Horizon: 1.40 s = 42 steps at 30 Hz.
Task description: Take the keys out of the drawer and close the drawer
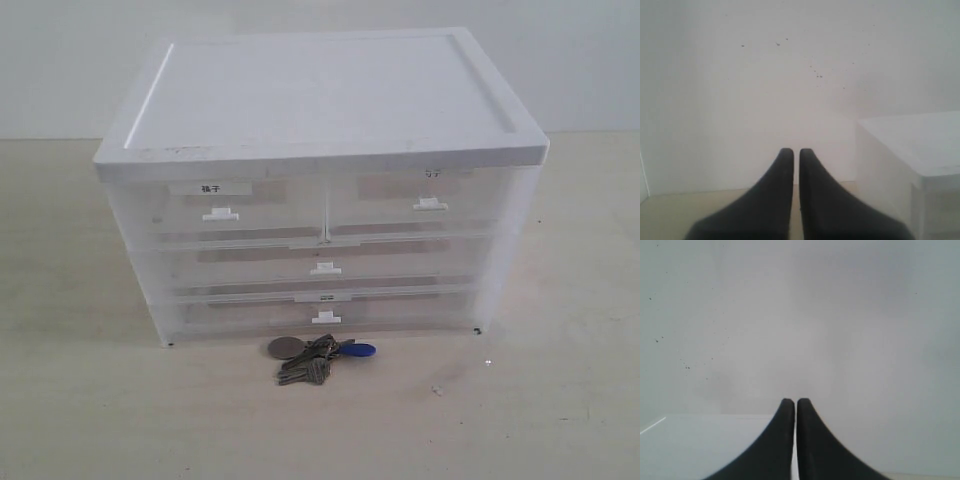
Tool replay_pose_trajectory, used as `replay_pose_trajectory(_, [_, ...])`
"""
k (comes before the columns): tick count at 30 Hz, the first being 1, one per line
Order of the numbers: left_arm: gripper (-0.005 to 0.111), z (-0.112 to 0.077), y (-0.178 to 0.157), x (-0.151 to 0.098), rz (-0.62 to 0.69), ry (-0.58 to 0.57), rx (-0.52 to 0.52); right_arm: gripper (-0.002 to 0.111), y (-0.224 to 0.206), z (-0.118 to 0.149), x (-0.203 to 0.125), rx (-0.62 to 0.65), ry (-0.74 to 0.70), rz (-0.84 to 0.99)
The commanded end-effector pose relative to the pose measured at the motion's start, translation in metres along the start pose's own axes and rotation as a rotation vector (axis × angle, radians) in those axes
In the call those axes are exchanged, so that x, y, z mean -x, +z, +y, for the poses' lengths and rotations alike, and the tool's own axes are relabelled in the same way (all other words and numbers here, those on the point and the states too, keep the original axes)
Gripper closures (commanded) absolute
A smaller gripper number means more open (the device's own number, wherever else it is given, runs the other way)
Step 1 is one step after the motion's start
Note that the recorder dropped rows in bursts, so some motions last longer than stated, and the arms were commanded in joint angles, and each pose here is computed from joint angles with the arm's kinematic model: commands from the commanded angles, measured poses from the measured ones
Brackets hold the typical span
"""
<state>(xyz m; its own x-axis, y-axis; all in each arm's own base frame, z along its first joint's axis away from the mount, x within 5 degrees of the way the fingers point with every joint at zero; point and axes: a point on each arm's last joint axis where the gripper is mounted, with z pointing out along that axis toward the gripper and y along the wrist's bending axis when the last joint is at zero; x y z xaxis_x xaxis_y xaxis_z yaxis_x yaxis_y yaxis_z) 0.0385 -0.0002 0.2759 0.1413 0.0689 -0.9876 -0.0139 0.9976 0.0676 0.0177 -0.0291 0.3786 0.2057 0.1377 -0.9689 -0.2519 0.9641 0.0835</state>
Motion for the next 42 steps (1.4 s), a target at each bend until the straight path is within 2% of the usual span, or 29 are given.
replay_pose_trajectory(1, [0.102,0.0,0.005,-0.023,-0.008,-0.02,0.02,0.108,-0.001,0.0,0.001,0.001,0.0,-0.006])
replay_pose_trajectory(7, [0.102,-0.003,0.009,-0.058,-0.015,-0.025,0.009,0.108,-0.001,0.0,0.001,0.001,0.0,-0.006])
replay_pose_trajectory(9, [0.102,-0.003,0.009,-0.055,-0.049,-0.026,0.009,0.108,-0.001,0.0,0.001,0.001,0.0,-0.006])
replay_pose_trajectory(15, [0.102,-0.003,0.009,-0.058,-0.016,-0.01,0.009,0.108,-0.001,0.0,0.001,0.004,0.0,-0.009])
replay_pose_trajectory(21, [0.102,-0.003,0.008,-0.068,0.094,-0.003,0.01,0.108,-0.001,0.0,0.001,0.007,0.0,-0.011])
replay_pose_trajectory(29, [0.102,-0.002,0.003,-0.091,0.358,-0.005,0.037,0.108,-0.001,0.0,0.001,0.007,0.0,-0.011])
replay_pose_trajectory(42, [0.102,-0.001,0.003,-0.091,0.358,-0.006,0.055,0.108,-0.001,0.0,0.001,0.007,-0.002,-0.011])
